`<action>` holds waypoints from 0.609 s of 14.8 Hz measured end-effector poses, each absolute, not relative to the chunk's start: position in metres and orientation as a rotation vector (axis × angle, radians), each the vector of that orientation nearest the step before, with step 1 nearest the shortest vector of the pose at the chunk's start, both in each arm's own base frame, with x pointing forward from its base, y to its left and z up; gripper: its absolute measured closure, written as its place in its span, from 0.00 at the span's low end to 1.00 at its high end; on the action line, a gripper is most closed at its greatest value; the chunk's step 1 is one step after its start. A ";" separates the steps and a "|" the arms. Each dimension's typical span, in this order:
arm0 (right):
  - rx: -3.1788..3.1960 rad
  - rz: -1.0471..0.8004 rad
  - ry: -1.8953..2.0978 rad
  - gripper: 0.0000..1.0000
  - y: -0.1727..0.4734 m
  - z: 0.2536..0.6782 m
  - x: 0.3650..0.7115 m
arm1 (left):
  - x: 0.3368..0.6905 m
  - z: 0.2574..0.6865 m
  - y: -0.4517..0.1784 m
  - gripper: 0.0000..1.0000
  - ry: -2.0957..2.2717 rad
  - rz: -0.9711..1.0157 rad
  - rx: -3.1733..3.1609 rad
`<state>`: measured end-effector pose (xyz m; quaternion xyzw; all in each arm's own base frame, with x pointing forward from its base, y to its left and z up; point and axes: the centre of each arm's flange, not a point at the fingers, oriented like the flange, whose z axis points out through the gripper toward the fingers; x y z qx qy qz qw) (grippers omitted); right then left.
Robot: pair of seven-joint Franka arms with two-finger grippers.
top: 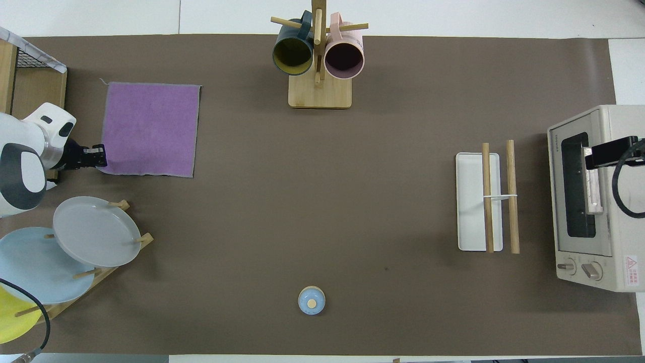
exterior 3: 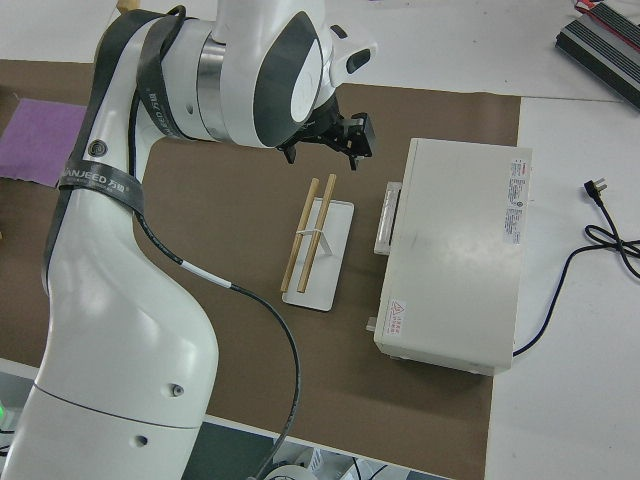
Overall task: Fold towel and hang on rack
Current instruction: 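Move the left gripper toward the near edge of the purple towel, then grasp the towel edge with the left gripper and fold it over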
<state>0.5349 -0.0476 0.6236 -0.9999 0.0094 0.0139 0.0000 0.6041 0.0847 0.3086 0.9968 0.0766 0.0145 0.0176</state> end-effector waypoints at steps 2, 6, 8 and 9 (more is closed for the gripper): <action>-3.141 0.044 0.029 0.00 -0.048 0.624 0.535 | 0.604 0.309 0.085 0.98 0.204 0.046 3.100; -3.141 0.044 0.029 0.00 -0.048 0.624 0.535 | 0.605 0.310 0.084 0.98 0.159 0.052 3.103; -3.141 0.044 0.029 0.00 -0.048 0.624 0.535 | 0.607 0.312 0.083 0.98 0.123 0.063 3.105; -3.141 0.044 0.029 0.00 -0.048 0.624 0.535 | 0.609 0.315 0.082 0.98 0.109 0.072 3.105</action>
